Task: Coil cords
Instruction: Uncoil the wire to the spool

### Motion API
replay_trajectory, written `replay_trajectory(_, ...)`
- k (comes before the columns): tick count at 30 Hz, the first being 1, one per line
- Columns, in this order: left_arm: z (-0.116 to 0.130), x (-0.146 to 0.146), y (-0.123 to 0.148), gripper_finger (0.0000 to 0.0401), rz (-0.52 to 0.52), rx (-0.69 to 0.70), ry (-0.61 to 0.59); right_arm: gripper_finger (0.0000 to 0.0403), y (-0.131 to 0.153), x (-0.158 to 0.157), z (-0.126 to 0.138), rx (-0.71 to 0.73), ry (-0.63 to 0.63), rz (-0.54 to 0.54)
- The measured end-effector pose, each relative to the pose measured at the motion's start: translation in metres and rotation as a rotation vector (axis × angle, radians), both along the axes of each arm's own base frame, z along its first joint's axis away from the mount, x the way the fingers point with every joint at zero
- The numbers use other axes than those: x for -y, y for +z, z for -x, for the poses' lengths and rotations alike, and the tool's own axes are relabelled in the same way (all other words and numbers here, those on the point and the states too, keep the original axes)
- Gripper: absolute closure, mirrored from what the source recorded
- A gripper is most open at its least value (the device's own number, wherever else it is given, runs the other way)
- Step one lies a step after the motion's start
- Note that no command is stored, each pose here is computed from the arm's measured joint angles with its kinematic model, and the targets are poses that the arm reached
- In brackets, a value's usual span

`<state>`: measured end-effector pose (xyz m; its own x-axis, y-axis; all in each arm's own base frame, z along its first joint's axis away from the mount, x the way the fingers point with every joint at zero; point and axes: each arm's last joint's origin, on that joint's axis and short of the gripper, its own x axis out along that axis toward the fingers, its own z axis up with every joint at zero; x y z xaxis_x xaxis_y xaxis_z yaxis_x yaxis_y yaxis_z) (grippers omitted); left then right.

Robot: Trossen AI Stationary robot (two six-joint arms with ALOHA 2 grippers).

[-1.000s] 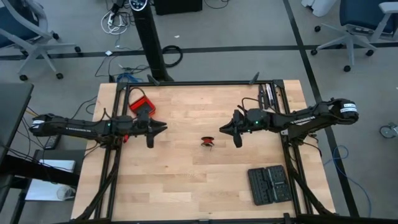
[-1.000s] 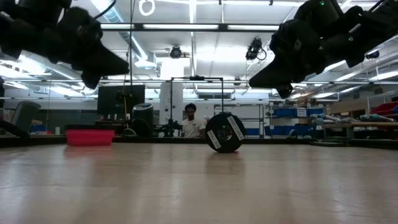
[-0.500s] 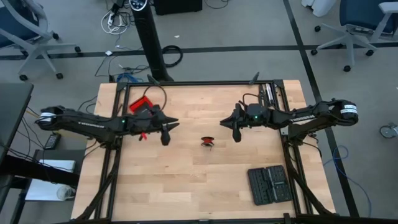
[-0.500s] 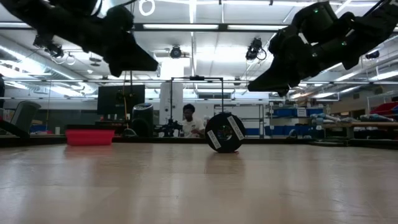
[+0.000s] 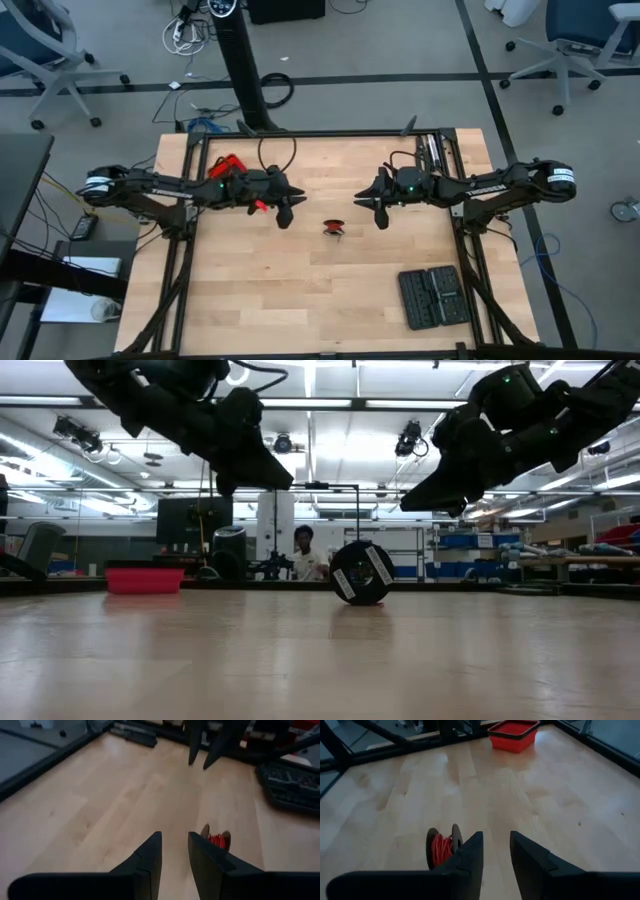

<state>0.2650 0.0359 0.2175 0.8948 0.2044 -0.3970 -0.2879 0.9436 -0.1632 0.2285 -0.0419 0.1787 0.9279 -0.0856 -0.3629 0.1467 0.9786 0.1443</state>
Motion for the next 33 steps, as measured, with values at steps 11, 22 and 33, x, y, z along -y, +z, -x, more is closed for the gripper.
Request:
replay_trajectory(11, -0.001, 0.012, -0.003, 0.0302, -0.015, -0.038, -0.082, 0.0299, -0.016, -0.011, -0.036, -0.121, 0.075, -0.016)
replay_trajectory(22, -0.010, 0.033, -0.025, 0.0302, -0.052, -0.137, -0.183, 0.0300, -0.014, -0.021, -0.065, -0.174, 0.171, 0.008)
replay_trajectory(33, -0.028, 0.036, -0.049, 0.0302, -0.010, -0.136, -0.205, 0.0302, -0.029, -0.020, -0.072, -0.248, 0.180, 0.015)
